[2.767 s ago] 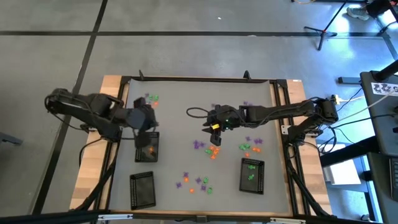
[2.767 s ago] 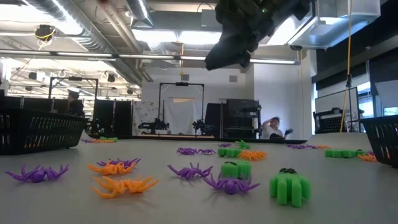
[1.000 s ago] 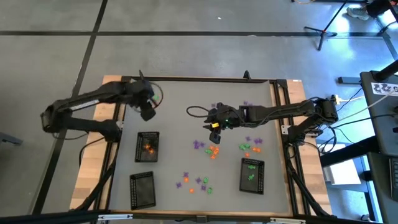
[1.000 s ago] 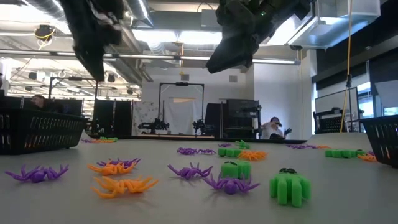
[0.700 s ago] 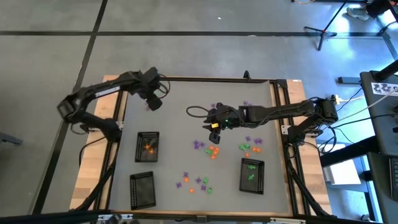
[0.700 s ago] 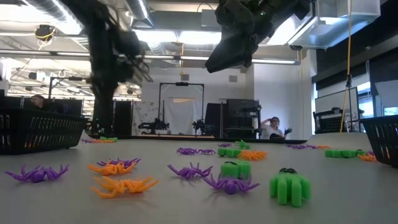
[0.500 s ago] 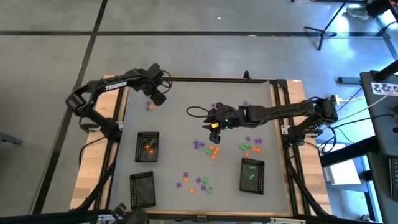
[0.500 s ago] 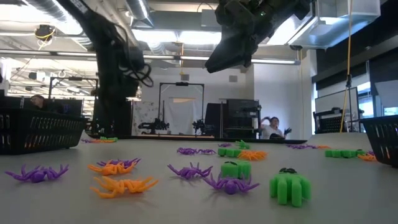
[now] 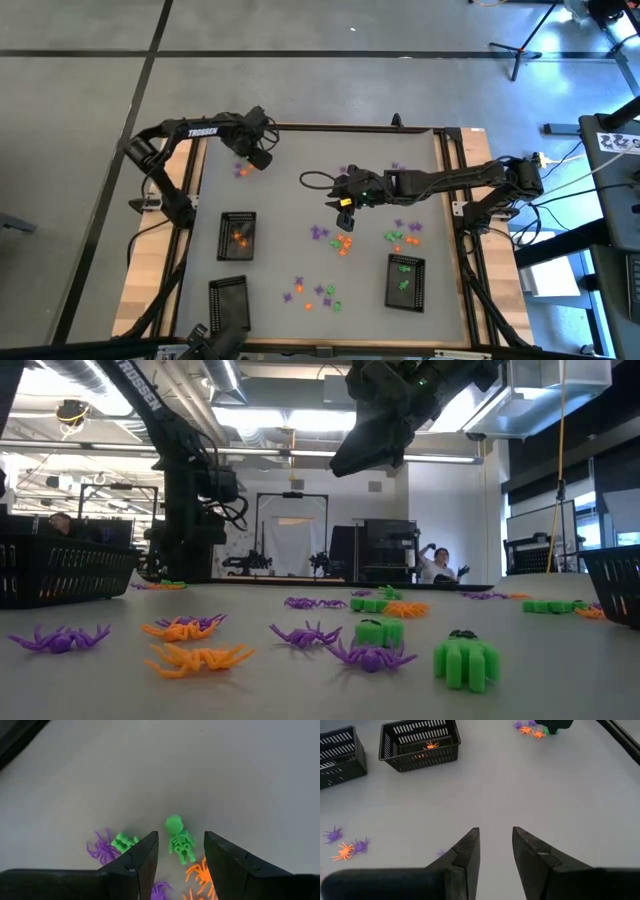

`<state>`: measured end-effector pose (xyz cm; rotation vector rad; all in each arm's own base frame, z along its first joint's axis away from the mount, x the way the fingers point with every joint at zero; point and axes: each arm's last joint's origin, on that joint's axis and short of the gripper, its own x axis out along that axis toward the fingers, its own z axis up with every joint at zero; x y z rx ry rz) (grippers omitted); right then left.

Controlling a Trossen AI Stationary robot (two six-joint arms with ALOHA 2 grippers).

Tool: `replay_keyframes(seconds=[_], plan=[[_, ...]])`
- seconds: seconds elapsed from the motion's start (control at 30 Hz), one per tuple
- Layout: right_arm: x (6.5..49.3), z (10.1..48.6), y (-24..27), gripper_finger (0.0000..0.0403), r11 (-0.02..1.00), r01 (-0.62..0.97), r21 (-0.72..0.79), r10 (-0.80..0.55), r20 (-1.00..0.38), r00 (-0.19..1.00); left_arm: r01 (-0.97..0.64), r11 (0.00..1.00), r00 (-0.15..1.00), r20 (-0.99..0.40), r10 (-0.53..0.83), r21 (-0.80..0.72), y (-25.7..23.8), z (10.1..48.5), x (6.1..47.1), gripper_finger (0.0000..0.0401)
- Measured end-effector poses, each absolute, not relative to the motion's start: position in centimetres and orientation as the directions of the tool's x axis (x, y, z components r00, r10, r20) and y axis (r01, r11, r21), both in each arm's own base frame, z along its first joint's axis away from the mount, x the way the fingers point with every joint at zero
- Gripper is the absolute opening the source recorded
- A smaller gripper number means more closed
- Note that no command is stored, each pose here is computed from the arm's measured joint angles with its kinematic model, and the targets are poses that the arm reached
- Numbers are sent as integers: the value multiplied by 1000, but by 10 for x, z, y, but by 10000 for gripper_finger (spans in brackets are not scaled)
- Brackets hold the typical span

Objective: Sort Halloween decoration
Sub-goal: Put the green skeleton toy into the bottom right black basket

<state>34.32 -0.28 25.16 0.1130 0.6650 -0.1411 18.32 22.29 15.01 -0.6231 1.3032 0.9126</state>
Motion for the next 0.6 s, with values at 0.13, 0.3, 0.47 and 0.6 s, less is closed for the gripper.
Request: replay_keyframes(seconds=[0.13, 0.3, 0.47, 0.6], plan=[[343, 252, -3, 112, 984, 166, 59, -94, -621, 778, -848, 520, 7, -980, 201, 100, 224, 145, 184, 149], [343, 252, -3, 112, 984, 166, 59, -94, -621, 778, -847, 521, 0, -981, 193, 103, 225, 141, 184, 118], [343, 252, -3, 112, 984, 165, 60, -93, -621, 778, -844, 527, 12, -979, 206, 101, 226, 142, 186, 61], [343, 252, -3, 112, 984, 165, 59, -93, -622, 778, -824, 556, 14, -978, 210, 108, 227, 142, 186, 16]])
